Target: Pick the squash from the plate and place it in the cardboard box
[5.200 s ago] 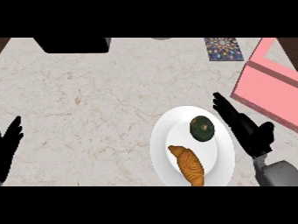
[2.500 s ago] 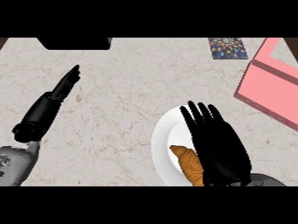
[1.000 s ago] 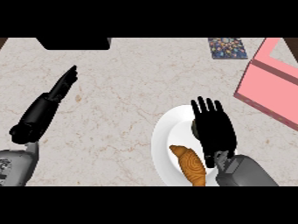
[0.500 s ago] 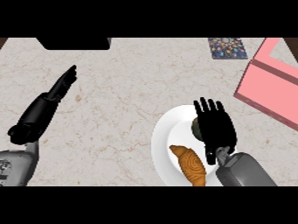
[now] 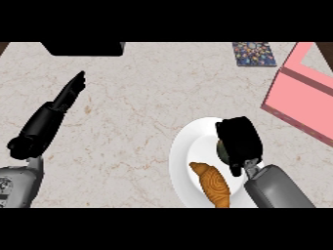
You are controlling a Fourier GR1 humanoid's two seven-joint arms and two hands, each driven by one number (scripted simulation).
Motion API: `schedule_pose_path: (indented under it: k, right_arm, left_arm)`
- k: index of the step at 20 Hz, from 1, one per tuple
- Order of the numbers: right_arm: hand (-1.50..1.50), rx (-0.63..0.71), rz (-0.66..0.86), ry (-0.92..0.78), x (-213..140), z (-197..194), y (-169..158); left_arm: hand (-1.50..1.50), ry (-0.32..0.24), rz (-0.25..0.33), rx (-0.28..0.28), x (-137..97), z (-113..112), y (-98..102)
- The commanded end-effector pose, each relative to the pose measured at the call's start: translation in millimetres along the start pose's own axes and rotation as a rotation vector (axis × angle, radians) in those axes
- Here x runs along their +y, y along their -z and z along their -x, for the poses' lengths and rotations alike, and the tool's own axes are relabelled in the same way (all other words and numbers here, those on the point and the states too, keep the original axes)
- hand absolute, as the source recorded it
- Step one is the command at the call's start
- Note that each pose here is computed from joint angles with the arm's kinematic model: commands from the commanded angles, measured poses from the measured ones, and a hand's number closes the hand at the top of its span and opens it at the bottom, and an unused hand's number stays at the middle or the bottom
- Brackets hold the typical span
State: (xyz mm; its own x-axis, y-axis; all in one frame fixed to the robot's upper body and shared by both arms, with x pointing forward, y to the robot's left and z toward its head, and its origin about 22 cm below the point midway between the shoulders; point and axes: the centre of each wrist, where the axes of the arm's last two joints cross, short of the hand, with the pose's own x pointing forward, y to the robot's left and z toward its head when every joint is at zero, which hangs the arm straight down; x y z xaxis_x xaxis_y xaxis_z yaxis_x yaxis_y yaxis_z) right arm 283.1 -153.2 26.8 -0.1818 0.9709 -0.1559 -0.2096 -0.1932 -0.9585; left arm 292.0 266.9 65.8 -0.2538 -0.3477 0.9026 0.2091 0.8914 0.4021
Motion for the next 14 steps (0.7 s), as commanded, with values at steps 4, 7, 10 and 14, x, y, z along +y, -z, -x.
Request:
schedule_pose_path:
  k: [4,7,10,14]
  right_arm:
    - [1.50,-0.358,-0.017,0.154,-3.7,-9.4,-3.3]
    - [1.50,-0.552,-0.033,0.248,-2.8,-11.7,-8.0]
    - [1.50,-0.575,0.068,0.282,-9.7,4.5,-8.0]
    - [1.50,-0.605,0.231,0.261,-40.1,13.9,-24.3]
  left_arm:
    - [0.00,-0.018,0.016,-0.010,6.1,5.8,-10.6]
    - [0.00,-0.002,0.018,0.012,8.3,7.6,-7.5]
    - [0.00,-0.011,0.006,-0.005,4.6,3.5,-19.7]
    - [0.00,0.007,-0.005,0.007,7.1,-5.3,-21.5]
